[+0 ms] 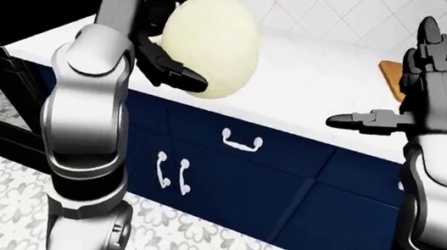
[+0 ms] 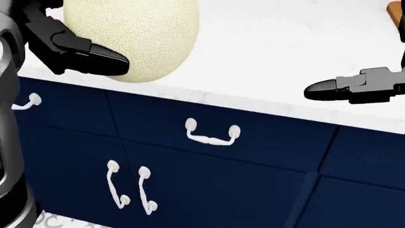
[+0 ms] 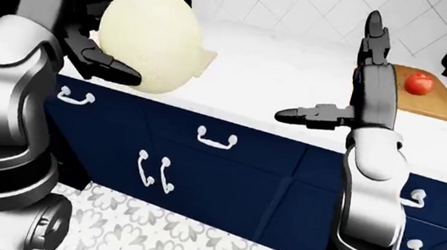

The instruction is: Place the cantaloupe and the tomato on separate cutting boards.

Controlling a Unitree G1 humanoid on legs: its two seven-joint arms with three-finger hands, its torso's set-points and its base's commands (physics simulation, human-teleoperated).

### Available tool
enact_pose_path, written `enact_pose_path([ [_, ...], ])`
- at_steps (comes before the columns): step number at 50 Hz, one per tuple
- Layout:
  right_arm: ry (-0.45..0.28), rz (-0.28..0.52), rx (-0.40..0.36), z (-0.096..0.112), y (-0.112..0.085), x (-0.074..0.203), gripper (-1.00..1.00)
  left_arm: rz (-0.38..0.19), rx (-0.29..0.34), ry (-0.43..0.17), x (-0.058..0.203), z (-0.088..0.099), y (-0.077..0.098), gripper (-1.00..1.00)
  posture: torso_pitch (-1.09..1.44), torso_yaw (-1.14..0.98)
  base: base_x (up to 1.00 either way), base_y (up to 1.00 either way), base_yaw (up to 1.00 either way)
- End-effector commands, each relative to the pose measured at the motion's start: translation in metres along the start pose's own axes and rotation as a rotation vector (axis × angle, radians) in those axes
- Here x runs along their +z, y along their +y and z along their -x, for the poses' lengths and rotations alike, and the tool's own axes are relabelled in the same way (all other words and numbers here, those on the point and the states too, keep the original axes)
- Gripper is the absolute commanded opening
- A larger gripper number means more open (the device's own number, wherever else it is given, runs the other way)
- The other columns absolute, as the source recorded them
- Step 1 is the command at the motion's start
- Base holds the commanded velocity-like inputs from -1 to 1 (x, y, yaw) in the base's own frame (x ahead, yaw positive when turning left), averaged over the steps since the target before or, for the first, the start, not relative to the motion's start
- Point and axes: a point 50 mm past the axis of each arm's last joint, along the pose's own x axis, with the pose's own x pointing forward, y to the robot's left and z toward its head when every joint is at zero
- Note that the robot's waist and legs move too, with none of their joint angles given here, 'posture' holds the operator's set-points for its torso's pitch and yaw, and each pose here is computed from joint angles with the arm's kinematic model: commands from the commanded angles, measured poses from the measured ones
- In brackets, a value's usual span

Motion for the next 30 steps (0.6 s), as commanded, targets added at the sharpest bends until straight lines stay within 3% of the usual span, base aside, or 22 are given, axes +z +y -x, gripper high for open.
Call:
enact_pose_path([
  [1,-0.094,0.016,-0.07,0.0013,-0.0141,0.0191,1.0,-0.012,-0.005,-0.112,0.0214,0.0051,-0.0008,-1.0,0.0,0.0,0.14,0.12,0.0],
  [30,-0.089,0.012,-0.075,0.0021,-0.0154,0.0139,1.0,-0.013,-0.014,-0.113,0.0229,0.0032,-0.0045,-1.0,0.0,0.0,0.0,0.2,0.0],
])
